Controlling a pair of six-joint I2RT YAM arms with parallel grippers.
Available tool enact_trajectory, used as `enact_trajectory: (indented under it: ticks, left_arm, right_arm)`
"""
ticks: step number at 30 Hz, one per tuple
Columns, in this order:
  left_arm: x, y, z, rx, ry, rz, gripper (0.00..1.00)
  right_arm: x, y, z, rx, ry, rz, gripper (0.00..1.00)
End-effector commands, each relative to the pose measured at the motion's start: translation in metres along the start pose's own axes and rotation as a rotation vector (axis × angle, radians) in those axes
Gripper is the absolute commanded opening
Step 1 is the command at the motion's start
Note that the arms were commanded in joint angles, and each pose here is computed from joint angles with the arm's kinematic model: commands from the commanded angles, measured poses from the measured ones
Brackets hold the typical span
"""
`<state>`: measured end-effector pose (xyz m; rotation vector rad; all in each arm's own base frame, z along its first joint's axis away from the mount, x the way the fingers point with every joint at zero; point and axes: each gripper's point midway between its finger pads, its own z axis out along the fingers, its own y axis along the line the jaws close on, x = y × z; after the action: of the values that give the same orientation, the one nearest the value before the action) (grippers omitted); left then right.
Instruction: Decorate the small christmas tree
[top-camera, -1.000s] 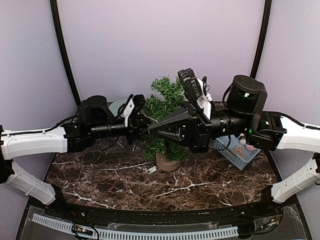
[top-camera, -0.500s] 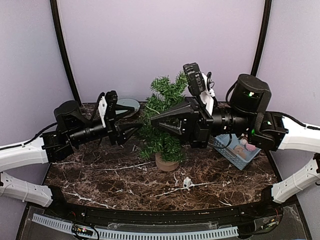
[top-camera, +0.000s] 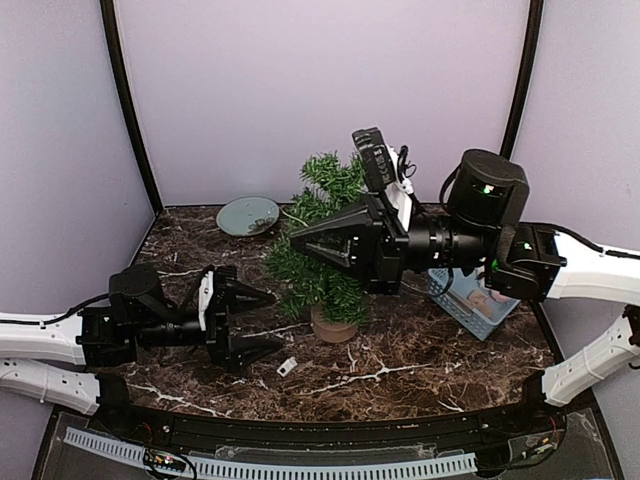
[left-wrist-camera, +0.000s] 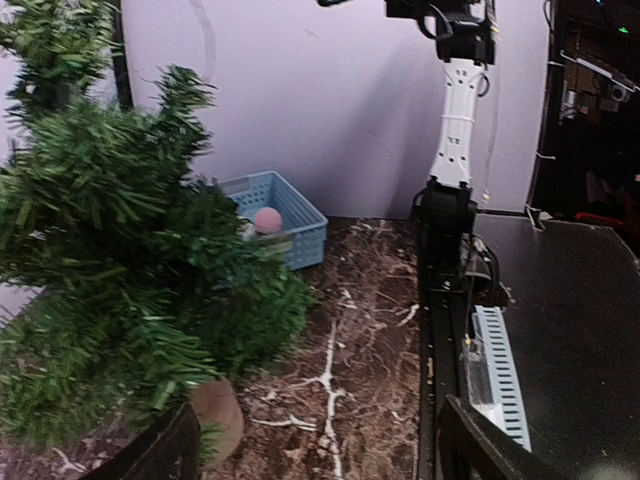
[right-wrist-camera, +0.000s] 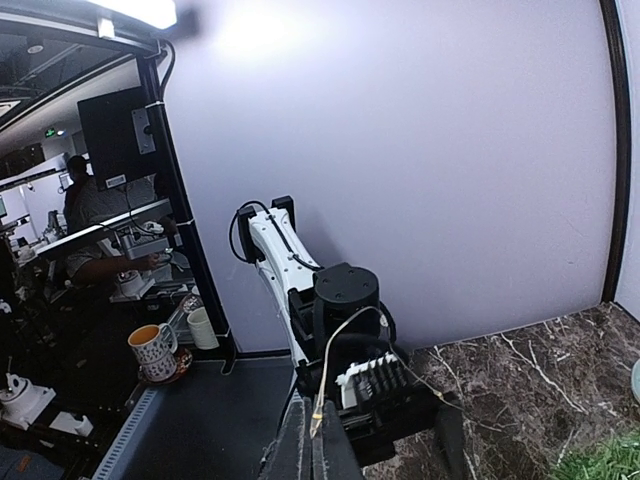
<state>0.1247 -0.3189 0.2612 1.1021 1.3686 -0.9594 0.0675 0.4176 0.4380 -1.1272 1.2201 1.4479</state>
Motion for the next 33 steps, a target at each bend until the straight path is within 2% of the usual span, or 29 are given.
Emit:
enact_trajectory:
  ticks: [1, 5, 9, 16, 18, 22, 24, 27, 33]
  left_arm:
    - [0.007, -0.025, 0.005, 0.065, -0.006, 0.000, 0.82]
    - [0.011, -0.036, 0.012, 0.116, -0.014, -0.005, 0.68]
    - [0.010, -0.038, 0.023, 0.131, -0.028, 0.000, 0.61]
    - [0.013, -0.027, 0.048, 0.084, -0.029, 0.037, 0.59]
    - [0.015, -0.025, 0.053, 0.071, -0.024, 0.035, 0.53]
    - [0.019, -0.023, 0.051, 0.060, -0.029, 0.010, 0.34]
    - [0.018, -0.022, 0.046, 0.049, -0.036, 0.004, 0.28]
    - [0.015, -0.022, 0.043, 0.044, -0.051, 0.010, 0.28]
    - [0.023, -0.036, 0.049, 0.133, -0.021, -0.001, 0.43]
  right_arm:
    - [-0.019, -0.002, 0.007, 0.003, -0.056, -0.038, 0.00]
    - [-0.018, -0.005, 0.010, 0.007, -0.059, -0.040, 0.00]
    - [-0.017, -0.008, 0.011, 0.019, -0.060, -0.040, 0.00]
    - [-0.017, -0.013, 0.015, 0.011, -0.058, -0.043, 0.00]
    - [-0.018, -0.016, 0.017, 0.008, -0.058, -0.044, 0.00]
    - [-0.019, -0.018, 0.018, -0.002, -0.059, -0.045, 0.00]
    - [-0.019, -0.018, 0.019, -0.007, -0.061, -0.043, 0.00]
    - [-0.019, -0.017, 0.019, -0.014, -0.067, -0.039, 0.00]
    - [-0.018, -0.018, 0.020, -0.020, -0.065, -0.032, 0.00]
